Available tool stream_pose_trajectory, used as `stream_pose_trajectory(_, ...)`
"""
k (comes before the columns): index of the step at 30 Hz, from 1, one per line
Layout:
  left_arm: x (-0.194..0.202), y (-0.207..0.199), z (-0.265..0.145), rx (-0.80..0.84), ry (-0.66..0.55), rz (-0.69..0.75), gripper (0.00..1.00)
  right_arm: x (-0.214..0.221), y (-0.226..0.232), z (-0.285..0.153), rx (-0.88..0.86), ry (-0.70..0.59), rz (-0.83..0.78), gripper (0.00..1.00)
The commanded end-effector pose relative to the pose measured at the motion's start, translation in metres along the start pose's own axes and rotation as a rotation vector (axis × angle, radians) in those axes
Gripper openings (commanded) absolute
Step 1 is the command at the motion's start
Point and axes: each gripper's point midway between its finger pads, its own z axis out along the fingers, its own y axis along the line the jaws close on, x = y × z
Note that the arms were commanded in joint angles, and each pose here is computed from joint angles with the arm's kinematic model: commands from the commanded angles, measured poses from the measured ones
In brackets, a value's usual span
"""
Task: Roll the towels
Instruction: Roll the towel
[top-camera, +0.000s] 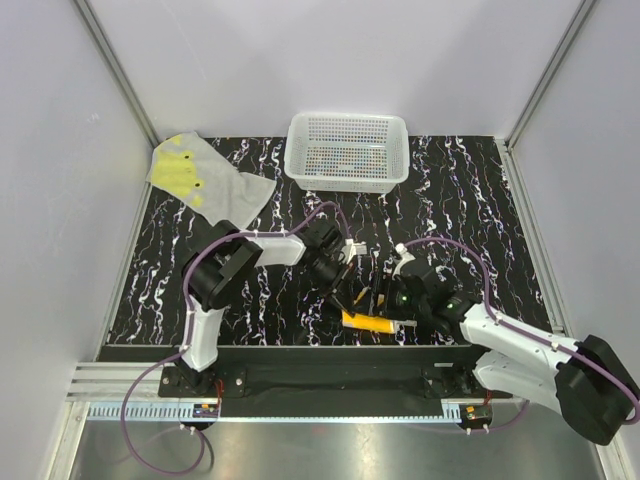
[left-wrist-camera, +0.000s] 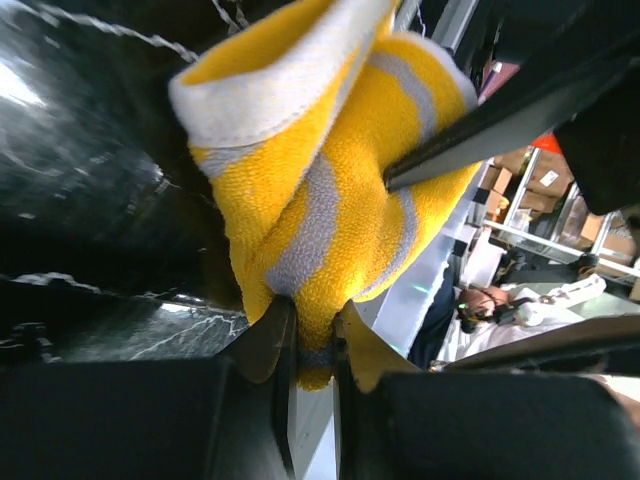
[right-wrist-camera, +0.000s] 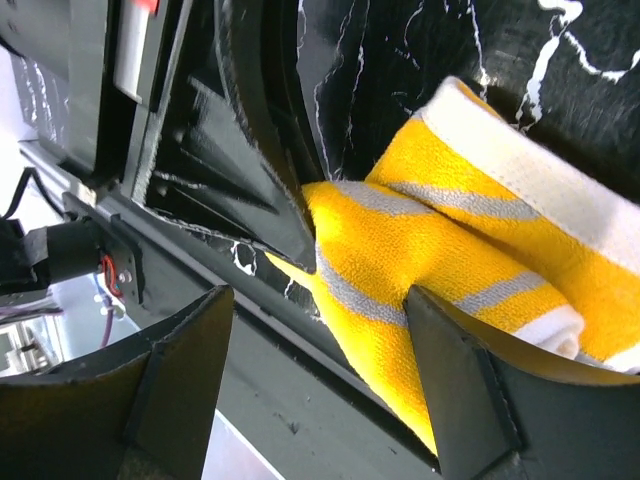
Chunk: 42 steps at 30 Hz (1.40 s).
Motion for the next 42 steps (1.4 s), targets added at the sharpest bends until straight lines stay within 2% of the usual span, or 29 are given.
stream_pose_trajectory(1, -0.035, 0.004, -0.016, -0.033, -0.062, 0.024, 0.10, 0.026, -0.019, 0.001, 0.095, 0.084, 0.001, 0.78)
stream_pose_trajectory(5, -0.054, 0.000, -0.017, -0.017, -0.056, 0.039, 0.15, 0.033, -0.017, 0.000, 0.114, 0.097, -0.014, 0.75)
stream_pose_trajectory(7, -0.058, 0.000, -0.017, -0.019, -0.057, 0.041, 0.20, 0.036, -0.017, 0.000, 0.126, 0.105, -0.005, 0.69)
stream_pose_trajectory(9, -0.065, -0.001, -0.019, -0.016, -0.070, 0.039, 0.30, 0.043, -0.018, 0.000, 0.150, 0.117, 0.001, 0.60)
stream_pose_trajectory(11, -0.069, -0.008, -0.023, 0.000, -0.085, 0.052, 0.39, 0.049, -0.019, 0.001, 0.180, 0.128, -0.006, 0.56)
stream_pose_trajectory(12, -0.071, -0.009, -0.026, 0.003, -0.093, 0.057, 0.55, 0.053, -0.023, 0.001, 0.213, 0.138, 0.006, 0.55)
stream_pose_trajectory(13, -0.073, -0.013, -0.029, 0.002, -0.102, 0.066, 0.66, 0.054, -0.025, 0.002, 0.241, 0.145, 0.005, 0.54)
stream_pose_trajectory(14, -0.075, -0.013, -0.031, 0.000, -0.106, 0.069, 0.89, 0.057, -0.026, 0.003, 0.259, 0.149, -0.004, 0.54)
stream_pose_trajectory(15, -0.075, -0.015, -0.032, -0.002, -0.109, 0.073, 0.99, 0.059, -0.029, 0.003, 0.284, 0.156, 0.005, 0.53)
stream_pose_trajectory(20, -0.082, -0.024, -0.046, -0.040, -0.156, 0.099, 0.99, 0.064, -0.039, 0.011, 0.377, 0.189, 0.005, 0.48)
stream_pose_trajectory(25, -0.083, -0.035, -0.069, -0.115, -0.231, 0.126, 0.99, 0.054, -0.049, 0.004, 0.520, 0.168, -0.030, 0.46)
stream_pose_trajectory(30, -0.079, -0.032, -0.091, -0.215, -0.337, 0.105, 0.99, 0.044, -0.050, -0.010, 0.583, 0.130, -0.047, 0.59)
stream_pose_trajectory(33, -0.063, -0.008, -0.105, -0.342, -0.444, 0.007, 0.99, 0.036, -0.047, -0.022, 0.603, 0.094, -0.052, 0.70)
stream_pose_trajectory(35, -0.059, -0.019, -0.114, -0.344, -0.521, 0.013, 0.99, 0.032, -0.050, -0.029, 0.633, 0.083, -0.065, 0.73)
stream_pose_trajectory(36, -0.044, -0.008, -0.109, -0.357, -0.517, -0.020, 0.99, 0.031, -0.050, -0.030, 0.635, 0.081, -0.069, 0.75)
stream_pose_trajectory(38, -0.040, -0.020, -0.115, -0.344, -0.602, -0.018, 0.99, 0.031, -0.052, -0.031, 0.647, 0.079, -0.076, 0.77)
stream_pose_trajectory(39, -0.024, -0.012, -0.105, -0.338, -0.592, -0.044, 0.99, 0.031, -0.053, -0.029, 0.649, 0.081, -0.076, 0.77)
stream_pose_trajectory(40, -0.021, -0.021, -0.103, -0.296, -0.625, -0.063, 0.99, 0.033, -0.051, -0.028, 0.634, 0.087, -0.072, 0.77)
stream_pose_trajectory(41, -0.026, -0.036, -0.095, -0.236, -0.662, -0.009, 0.99, 0.032, -0.046, -0.023, 0.606, 0.080, -0.067, 0.77)
stream_pose_trajectory(42, -0.013, -0.030, -0.082, -0.194, -0.651, -0.022, 0.99, 0.032, -0.044, -0.023, 0.585, 0.072, -0.057, 0.76)
